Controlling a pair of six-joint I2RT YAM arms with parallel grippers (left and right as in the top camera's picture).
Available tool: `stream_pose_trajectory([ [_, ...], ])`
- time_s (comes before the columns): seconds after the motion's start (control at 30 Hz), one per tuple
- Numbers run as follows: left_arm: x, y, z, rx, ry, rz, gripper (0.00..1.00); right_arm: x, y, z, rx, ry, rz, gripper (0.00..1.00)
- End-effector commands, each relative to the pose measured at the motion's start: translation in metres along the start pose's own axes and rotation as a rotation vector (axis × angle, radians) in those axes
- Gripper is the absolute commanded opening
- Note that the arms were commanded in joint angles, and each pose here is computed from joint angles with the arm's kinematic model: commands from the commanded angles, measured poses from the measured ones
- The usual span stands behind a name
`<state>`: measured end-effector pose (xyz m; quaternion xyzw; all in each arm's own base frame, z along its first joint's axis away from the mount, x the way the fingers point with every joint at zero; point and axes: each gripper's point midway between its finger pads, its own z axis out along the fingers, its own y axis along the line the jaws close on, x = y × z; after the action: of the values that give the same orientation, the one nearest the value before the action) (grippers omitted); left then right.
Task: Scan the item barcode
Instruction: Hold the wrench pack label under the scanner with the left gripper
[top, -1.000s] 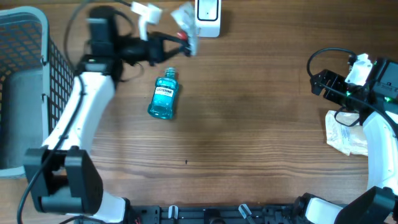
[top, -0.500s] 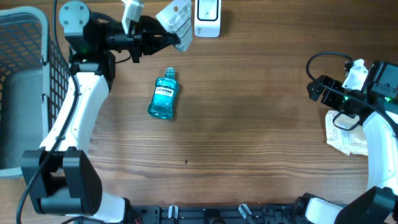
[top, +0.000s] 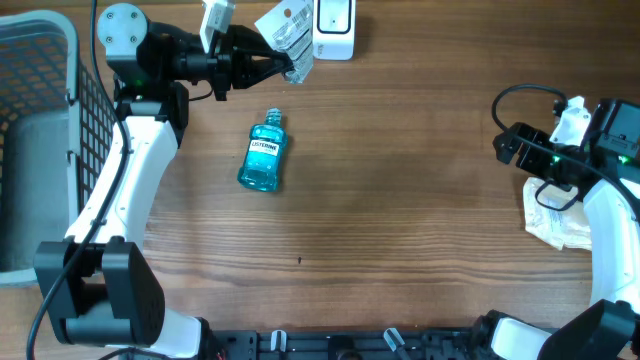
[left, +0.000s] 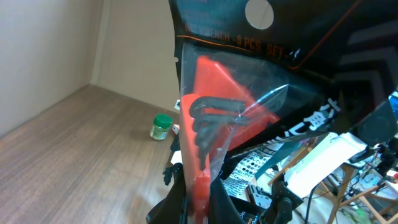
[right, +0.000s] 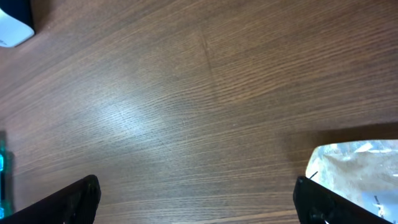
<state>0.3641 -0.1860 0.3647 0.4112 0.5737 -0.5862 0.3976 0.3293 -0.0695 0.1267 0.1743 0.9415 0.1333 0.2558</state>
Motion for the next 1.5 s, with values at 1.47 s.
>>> stream_pose_trajectory([
  [1.47, 0.052, 0.207, -0.055, -1.496, 0.052, 0.183, 0.04, -0.011, -0.004, 0.000, 0.022, -0.034, -0.020, 1.00],
])
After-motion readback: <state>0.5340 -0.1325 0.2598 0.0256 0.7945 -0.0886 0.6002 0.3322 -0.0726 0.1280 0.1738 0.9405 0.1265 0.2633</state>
